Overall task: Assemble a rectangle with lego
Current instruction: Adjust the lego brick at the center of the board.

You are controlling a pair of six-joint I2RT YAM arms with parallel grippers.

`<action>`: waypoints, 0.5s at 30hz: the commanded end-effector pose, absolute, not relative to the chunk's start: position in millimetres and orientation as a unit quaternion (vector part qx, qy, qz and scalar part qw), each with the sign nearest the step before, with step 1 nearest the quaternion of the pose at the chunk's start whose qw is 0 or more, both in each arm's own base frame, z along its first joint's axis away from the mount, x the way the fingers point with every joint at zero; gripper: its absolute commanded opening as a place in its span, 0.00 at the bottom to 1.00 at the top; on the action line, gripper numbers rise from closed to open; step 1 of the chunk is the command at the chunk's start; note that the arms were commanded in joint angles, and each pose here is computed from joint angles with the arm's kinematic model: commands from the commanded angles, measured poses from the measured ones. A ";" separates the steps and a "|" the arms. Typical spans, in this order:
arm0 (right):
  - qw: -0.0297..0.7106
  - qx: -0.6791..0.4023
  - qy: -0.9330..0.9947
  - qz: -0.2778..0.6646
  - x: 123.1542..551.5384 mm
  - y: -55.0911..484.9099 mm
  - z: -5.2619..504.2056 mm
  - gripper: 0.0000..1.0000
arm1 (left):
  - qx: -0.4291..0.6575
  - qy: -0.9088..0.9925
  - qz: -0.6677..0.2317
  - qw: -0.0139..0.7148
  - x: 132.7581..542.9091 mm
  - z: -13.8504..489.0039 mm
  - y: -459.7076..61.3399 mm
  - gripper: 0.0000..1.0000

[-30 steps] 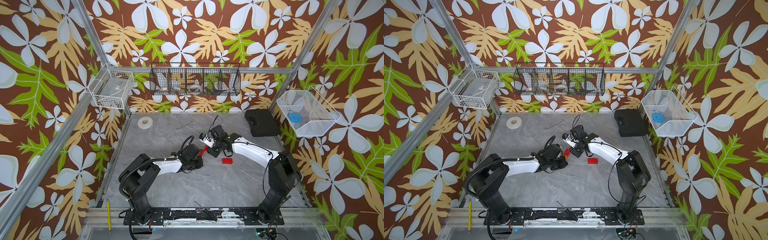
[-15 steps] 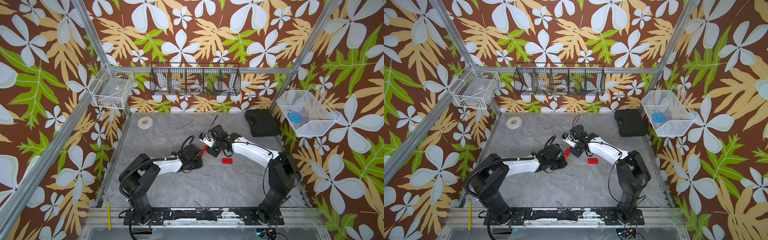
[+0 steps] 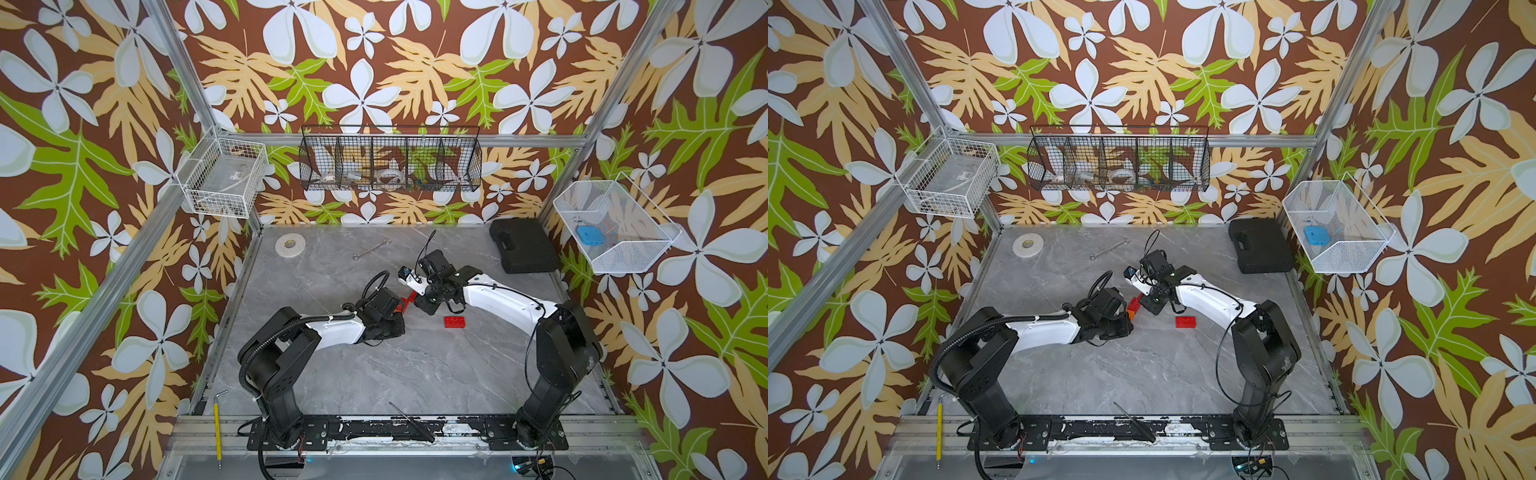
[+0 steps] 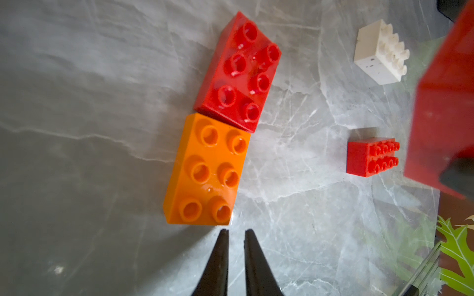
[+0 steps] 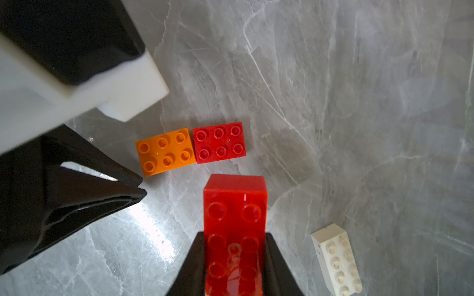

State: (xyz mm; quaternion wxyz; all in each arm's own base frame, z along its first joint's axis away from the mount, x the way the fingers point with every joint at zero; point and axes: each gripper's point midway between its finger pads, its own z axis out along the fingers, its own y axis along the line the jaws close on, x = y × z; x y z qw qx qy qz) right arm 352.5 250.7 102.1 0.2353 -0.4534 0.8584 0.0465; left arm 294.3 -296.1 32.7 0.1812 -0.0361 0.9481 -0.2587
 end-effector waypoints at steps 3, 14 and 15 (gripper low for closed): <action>0.232 -0.453 0.859 0.050 350.8 251.8 101.5 0.19 | -0.038 0.951 -0.246 0.186 296.5 32.5 -291.9 0.16; 0.230 -0.455 0.858 0.055 350.2 254.5 100.6 0.18 | -0.035 0.951 -0.244 0.187 296.5 33.5 -291.5 0.17; 0.230 -0.456 0.858 0.056 350.2 255.0 100.9 0.18 | -0.035 0.951 -0.244 0.186 296.6 33.2 -292.0 0.17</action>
